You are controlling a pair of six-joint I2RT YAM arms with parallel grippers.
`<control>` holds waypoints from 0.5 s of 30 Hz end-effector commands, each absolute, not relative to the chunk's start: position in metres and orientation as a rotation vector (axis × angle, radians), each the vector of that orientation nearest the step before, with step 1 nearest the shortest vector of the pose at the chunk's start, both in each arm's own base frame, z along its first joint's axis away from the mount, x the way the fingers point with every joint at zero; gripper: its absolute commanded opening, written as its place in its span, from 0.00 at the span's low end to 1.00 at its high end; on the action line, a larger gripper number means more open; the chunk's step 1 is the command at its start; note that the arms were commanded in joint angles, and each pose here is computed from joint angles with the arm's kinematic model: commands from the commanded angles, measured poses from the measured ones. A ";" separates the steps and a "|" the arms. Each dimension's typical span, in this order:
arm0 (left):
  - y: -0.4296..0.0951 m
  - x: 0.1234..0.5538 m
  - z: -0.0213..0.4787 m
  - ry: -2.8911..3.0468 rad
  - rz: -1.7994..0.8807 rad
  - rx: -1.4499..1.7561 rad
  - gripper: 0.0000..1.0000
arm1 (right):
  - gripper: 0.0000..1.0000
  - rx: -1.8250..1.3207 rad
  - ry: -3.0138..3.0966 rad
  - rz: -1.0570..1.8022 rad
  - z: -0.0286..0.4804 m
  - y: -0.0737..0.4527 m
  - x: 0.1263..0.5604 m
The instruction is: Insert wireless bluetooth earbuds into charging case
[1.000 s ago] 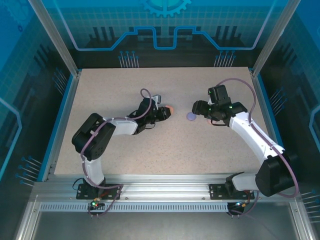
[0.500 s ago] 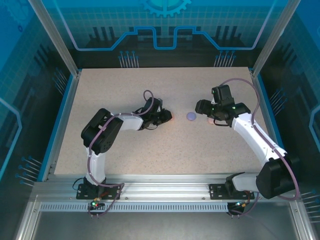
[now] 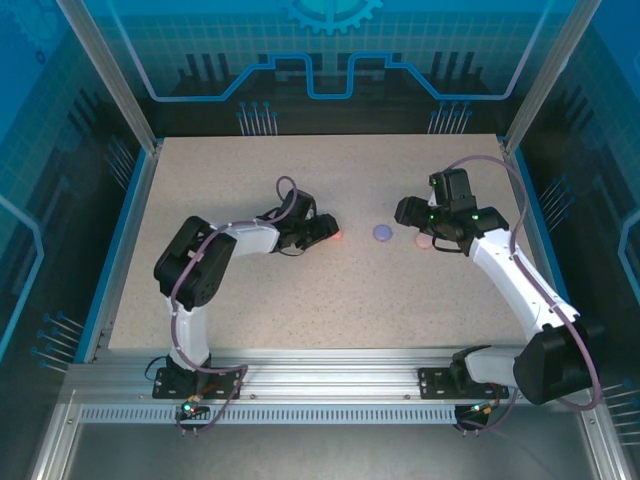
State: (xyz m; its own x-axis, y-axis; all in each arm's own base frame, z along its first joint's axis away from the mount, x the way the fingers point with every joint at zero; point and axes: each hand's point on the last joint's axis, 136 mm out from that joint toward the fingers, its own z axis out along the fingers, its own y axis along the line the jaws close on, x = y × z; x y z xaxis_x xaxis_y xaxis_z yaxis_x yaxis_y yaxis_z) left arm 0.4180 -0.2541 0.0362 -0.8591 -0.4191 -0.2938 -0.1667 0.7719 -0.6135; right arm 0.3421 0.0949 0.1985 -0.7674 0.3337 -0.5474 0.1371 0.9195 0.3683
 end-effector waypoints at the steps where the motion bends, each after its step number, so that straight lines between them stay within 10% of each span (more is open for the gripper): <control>1: -0.213 0.406 0.036 2.592 -0.683 -0.503 0.75 | 0.72 0.324 2.390 0.418 0.224 0.088 0.343; 7: -0.154 0.400 0.089 2.504 -0.532 -0.489 0.91 | 0.99 0.365 2.347 0.354 0.242 0.061 0.339; 15: -0.077 0.393 0.203 2.105 -0.244 -0.390 0.99 | 1.00 0.443 2.277 0.209 0.256 0.015 0.352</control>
